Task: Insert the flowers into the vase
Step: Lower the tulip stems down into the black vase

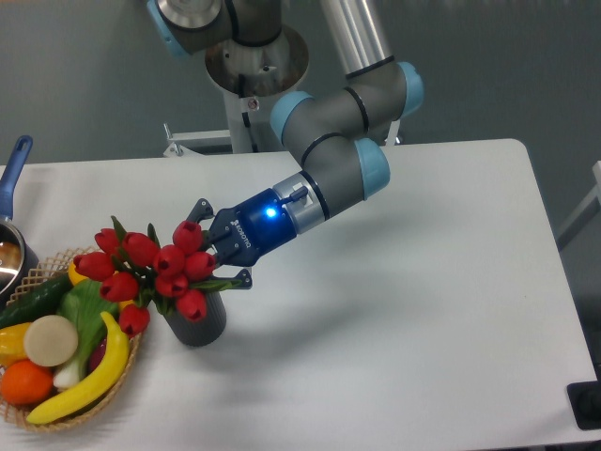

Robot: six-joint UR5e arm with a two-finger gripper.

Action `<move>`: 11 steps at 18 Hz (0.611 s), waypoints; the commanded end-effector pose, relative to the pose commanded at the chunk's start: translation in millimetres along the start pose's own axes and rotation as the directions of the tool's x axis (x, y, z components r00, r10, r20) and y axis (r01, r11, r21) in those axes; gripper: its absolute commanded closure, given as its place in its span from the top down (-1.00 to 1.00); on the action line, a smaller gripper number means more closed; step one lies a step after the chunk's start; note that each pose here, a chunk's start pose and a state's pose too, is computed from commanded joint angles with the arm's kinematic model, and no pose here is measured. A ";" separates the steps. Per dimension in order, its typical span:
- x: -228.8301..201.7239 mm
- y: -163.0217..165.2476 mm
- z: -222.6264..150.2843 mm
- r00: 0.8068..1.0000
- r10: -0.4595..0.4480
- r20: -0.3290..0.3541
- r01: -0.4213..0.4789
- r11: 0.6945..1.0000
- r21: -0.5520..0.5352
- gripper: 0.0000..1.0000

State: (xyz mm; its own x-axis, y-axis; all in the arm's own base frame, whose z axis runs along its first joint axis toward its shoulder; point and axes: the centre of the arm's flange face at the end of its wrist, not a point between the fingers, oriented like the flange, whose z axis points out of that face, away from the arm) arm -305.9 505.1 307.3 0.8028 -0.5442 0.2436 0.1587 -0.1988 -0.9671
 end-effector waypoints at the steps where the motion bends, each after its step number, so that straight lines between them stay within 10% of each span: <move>1: 0.8 3.4 -0.6 1.000 -0.002 0.001 0.002 1.000 0.000 -0.39; 11: -4.2 13.1 -7.3 0.998 0.056 0.013 -0.056 0.998 0.002 -0.32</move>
State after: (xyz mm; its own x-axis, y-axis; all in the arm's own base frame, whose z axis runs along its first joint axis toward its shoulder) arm -311.4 498.8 294.1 0.8178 -0.5437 0.1885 0.1152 -0.1663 -0.9793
